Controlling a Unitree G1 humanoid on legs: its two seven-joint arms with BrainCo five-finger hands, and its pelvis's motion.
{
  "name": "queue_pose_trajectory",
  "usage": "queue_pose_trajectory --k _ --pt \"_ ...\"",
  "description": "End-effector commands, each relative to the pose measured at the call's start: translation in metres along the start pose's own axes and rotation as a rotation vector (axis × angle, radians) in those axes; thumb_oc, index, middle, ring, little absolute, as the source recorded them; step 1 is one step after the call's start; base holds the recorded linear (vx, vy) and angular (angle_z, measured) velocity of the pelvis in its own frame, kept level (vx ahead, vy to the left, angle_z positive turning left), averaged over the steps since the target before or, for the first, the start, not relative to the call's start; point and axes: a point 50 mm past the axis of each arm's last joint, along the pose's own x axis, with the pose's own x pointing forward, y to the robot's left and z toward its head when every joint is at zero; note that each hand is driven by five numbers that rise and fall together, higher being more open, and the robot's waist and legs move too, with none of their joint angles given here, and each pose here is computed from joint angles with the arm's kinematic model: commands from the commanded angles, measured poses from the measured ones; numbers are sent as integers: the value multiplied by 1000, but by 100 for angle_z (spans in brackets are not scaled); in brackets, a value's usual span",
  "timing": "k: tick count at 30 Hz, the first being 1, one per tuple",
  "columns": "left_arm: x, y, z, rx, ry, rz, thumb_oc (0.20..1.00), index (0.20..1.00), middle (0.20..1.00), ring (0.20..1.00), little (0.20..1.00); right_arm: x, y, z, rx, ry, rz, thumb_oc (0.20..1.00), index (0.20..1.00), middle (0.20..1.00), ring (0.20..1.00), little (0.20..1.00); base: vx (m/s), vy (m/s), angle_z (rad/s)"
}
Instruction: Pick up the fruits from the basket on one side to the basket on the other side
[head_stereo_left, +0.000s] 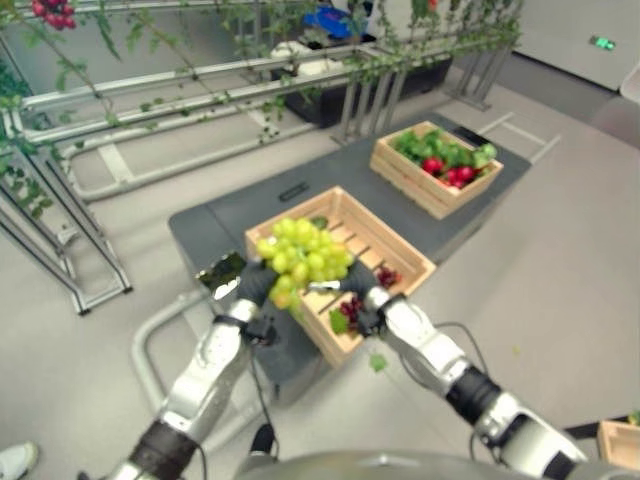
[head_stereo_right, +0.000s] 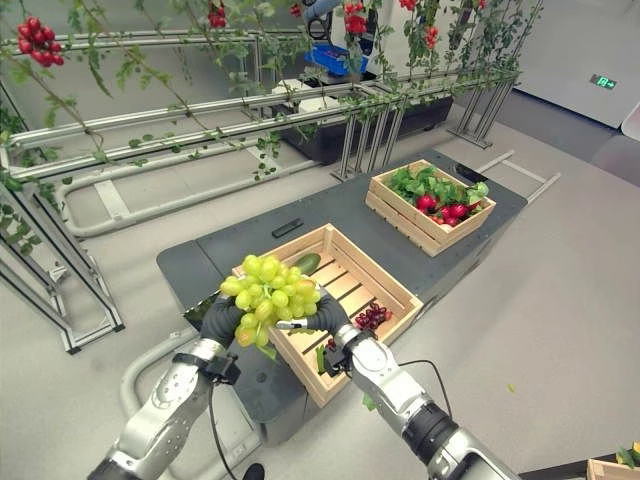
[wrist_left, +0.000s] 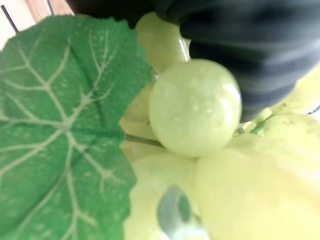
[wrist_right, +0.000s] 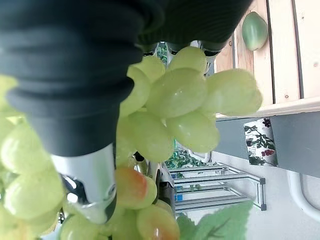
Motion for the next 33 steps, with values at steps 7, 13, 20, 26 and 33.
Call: queue_pose_trajectory --k 7,13,20,26,33 --pt "24 -36 21 -43 -120 -168 200 200 200 200 200 26 26 36 1 -164 78 200 200 200 200 200 0 -2 0" --pt "24 -34 21 -44 -120 -153 200 200 200 200 200 26 26 35 1 -161 73 200 200 200 200 200 -1 -1 0" --pt "24 -31 20 -44 -119 -140 416 416 416 416 416 24 23 31 5 -149 56 200 200 200 200 200 5 0 0" --pt "23 -28 22 -23 -133 -125 1000 1000 1000 1000 1000 24 20 30 14 -148 37 200 200 200 200 200 -10 2 0" --pt "20 -23 28 -56 -177 -79 1000 1000 1000 1000 1000 20 12 29 20 -153 -6 200 200 200 200 200 -14 3 0"
